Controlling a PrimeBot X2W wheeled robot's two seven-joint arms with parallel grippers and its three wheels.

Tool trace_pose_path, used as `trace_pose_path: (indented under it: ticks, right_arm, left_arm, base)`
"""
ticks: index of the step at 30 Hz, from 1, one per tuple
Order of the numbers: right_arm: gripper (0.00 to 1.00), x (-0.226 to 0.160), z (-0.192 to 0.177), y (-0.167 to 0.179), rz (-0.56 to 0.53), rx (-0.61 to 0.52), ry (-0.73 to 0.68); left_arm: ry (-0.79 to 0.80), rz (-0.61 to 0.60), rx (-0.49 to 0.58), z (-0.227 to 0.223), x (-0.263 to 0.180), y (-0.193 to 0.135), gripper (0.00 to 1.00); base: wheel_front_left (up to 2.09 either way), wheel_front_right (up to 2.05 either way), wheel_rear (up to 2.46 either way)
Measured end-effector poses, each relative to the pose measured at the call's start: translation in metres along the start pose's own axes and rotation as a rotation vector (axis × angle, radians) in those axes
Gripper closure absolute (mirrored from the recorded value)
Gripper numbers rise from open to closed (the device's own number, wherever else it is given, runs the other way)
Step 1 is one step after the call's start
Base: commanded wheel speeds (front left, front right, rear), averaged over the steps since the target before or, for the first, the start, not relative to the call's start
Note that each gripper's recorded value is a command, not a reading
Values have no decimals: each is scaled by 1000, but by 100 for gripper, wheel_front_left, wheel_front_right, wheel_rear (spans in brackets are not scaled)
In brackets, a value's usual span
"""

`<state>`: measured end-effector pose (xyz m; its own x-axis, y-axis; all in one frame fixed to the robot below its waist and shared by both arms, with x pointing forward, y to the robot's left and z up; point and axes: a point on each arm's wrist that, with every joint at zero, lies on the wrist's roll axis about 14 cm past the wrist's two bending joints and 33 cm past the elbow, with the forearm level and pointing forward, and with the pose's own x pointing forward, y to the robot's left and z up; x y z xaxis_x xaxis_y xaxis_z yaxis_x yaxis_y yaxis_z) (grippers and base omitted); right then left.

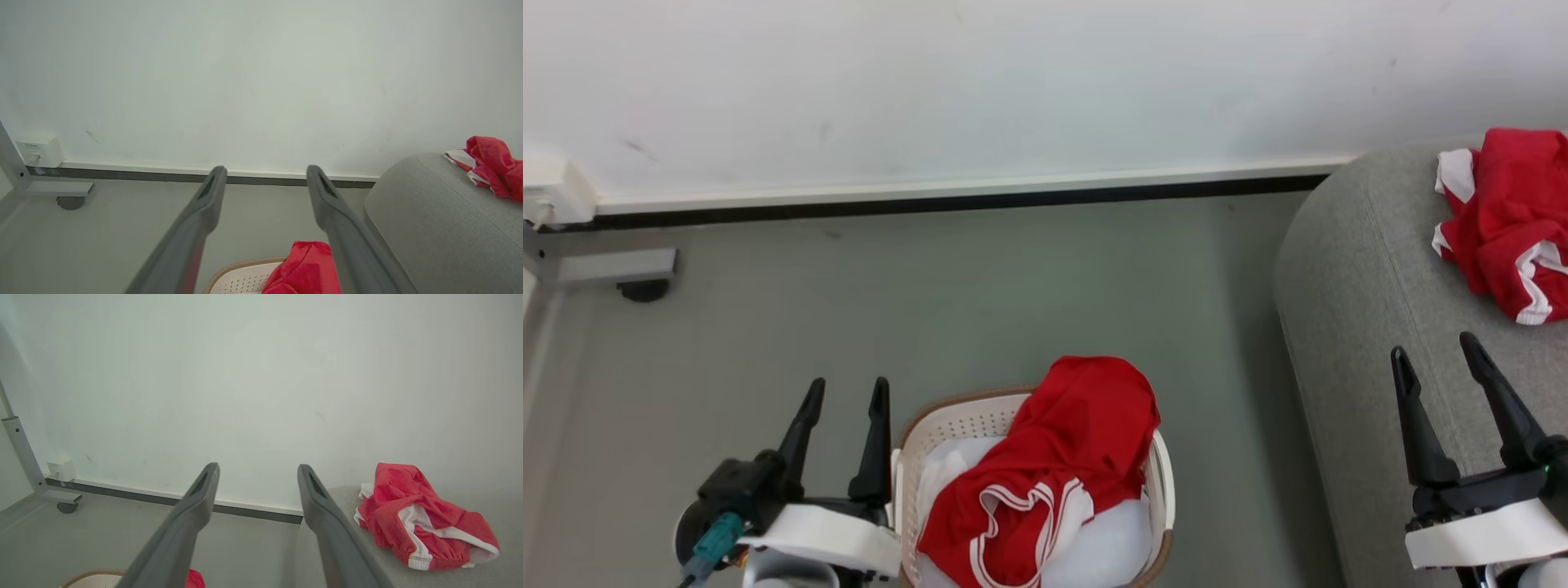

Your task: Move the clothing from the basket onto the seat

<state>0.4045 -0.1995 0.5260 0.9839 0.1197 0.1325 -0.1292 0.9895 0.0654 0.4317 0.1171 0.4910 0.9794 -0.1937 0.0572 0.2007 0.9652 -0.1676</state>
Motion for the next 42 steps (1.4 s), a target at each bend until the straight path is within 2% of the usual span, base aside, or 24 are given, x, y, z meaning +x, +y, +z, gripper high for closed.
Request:
trace_pose_path:
  ticks: [6,23,31,42]
  right_arm:
    - [0,12,-4,-11,-36,19,0]
    - [0,21,-19,-51,-162,-20,30]
    - [0,27,-44,-57,-192,-23,87]
    - [0,30,-68,-66,-238,-25,142]
  left_arm:
    - [102,-56,-8,-40,21,-11,0]
    - [582,-279,36,-206,53,-54,0]
    - [842,-399,88,-280,44,-73,0]
    - [1142,-462,163,-362,19,-66,0]
  base:
    - [0,0,0]
    - [0,0,0]
    - [0,0,0]
    - [0,0,0]
